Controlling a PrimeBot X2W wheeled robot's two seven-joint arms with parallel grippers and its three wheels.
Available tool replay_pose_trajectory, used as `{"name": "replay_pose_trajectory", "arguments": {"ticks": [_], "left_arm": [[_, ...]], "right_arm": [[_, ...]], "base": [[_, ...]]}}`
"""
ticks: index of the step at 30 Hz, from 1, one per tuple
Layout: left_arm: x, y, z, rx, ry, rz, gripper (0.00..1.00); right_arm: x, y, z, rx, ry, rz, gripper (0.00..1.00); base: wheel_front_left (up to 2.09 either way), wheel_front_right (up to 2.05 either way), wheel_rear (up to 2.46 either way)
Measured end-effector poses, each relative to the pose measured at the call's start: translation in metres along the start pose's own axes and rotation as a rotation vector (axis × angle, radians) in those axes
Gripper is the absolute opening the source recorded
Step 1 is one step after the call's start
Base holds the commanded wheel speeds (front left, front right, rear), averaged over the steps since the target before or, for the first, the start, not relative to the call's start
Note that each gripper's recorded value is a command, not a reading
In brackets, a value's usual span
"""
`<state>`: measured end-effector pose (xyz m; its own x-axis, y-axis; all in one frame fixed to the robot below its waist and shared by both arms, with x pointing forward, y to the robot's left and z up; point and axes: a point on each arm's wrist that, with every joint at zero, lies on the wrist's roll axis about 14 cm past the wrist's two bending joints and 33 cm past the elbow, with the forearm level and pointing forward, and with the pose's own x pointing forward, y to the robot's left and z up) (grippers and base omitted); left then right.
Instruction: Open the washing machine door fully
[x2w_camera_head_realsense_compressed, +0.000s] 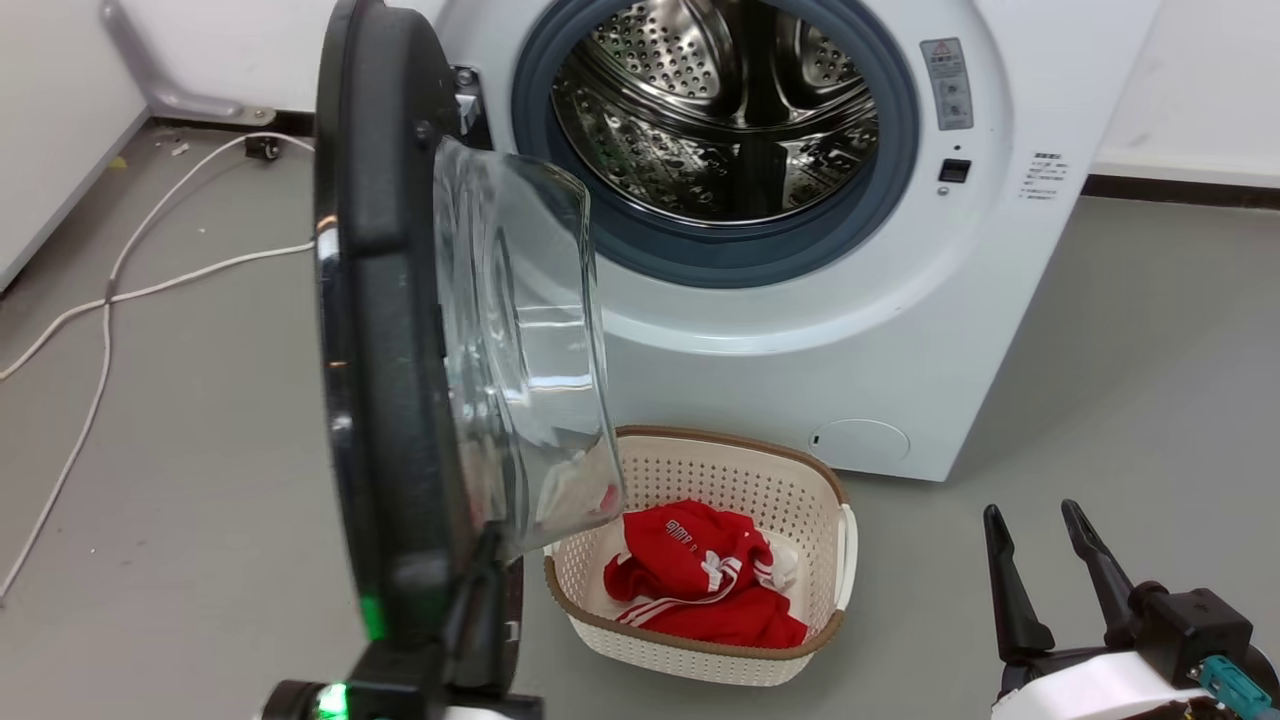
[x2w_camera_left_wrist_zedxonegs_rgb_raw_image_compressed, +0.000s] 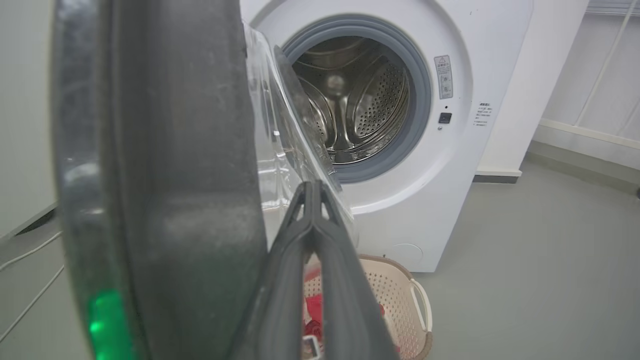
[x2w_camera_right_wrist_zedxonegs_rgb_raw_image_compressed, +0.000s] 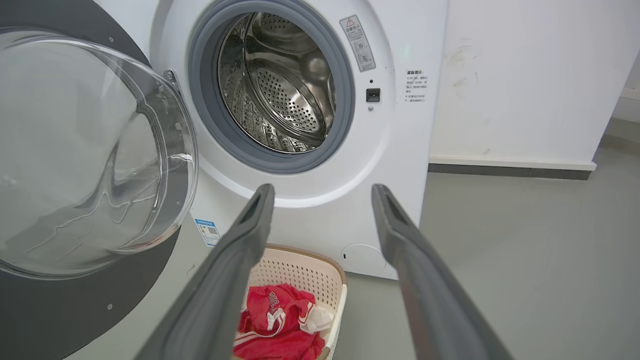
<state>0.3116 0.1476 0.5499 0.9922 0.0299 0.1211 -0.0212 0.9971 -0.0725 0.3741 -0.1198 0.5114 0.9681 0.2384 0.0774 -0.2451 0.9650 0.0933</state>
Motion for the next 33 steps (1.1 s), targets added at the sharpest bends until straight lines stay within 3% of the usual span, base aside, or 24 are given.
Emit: {"name": "replay_pose_trajectory", "arguments": {"ticks": [15,33], "left_arm": [[-0.013,0.123,0.030,0.136,-0.051,0.321,0.00],[0.013,0.255,0.036,0.269,-0.035,0.520,0.00]], "right_arm": [[0.010,0.015,-0.008,0.013,0.021,0.049,1.00],[0.022,0.002,-0.021,-0.022,0.064,0.024,1.00]], "base": [[0.00,0.00,0.00],[0.00,0.00,0.00]]}}
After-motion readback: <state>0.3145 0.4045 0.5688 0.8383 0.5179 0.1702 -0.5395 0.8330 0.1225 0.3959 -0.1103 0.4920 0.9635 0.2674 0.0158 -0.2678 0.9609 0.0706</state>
